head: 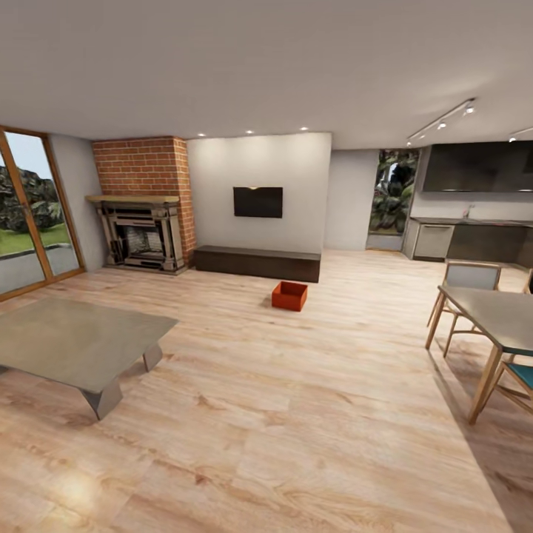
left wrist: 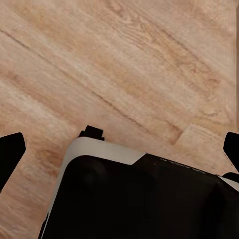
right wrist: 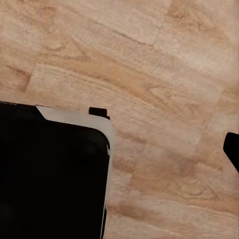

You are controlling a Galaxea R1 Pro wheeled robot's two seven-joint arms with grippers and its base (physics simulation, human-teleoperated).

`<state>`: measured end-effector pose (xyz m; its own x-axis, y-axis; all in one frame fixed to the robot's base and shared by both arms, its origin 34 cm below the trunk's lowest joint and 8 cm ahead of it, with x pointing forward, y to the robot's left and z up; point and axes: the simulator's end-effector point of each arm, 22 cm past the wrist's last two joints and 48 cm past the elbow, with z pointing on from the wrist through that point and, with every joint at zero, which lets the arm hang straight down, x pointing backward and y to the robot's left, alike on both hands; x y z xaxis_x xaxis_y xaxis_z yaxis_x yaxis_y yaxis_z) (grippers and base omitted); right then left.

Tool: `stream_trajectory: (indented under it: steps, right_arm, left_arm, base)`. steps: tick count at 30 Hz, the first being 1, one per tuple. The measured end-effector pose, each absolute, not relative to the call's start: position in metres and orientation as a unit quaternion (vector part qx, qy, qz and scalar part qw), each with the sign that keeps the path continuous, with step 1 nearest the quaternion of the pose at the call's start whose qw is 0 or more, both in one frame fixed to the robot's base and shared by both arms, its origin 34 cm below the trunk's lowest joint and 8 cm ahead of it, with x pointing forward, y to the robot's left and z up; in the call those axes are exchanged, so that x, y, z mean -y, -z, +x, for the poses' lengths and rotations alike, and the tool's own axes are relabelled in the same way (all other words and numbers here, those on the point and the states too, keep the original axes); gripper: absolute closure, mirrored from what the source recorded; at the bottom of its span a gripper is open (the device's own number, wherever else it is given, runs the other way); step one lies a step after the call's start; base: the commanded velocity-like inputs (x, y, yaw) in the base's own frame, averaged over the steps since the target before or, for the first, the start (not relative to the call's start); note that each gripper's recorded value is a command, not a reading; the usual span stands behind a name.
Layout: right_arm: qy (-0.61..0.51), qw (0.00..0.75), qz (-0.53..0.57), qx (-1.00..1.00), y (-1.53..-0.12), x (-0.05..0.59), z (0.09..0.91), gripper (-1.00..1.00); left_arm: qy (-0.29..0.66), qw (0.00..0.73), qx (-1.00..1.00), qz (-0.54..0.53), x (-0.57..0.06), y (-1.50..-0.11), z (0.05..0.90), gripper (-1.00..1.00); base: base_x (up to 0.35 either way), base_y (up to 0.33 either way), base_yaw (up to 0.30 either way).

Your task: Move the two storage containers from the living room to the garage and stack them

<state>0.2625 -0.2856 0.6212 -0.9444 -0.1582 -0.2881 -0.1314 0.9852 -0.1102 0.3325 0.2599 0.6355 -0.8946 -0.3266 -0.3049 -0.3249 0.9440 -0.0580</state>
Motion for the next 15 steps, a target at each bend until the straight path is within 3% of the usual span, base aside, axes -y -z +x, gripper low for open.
stream_trajectory:
  steps: [15]
  right_arm:
    - [0.044,0.15,-0.071,-0.985,-0.6211,0.2839,0.2625,-1.0]
  left_arm:
    - [0.005,0.154,-0.974,-0.166,-0.2575,-0.635,0.3313,-1.0]
  base:
    - [0.324,0.0,0.0]
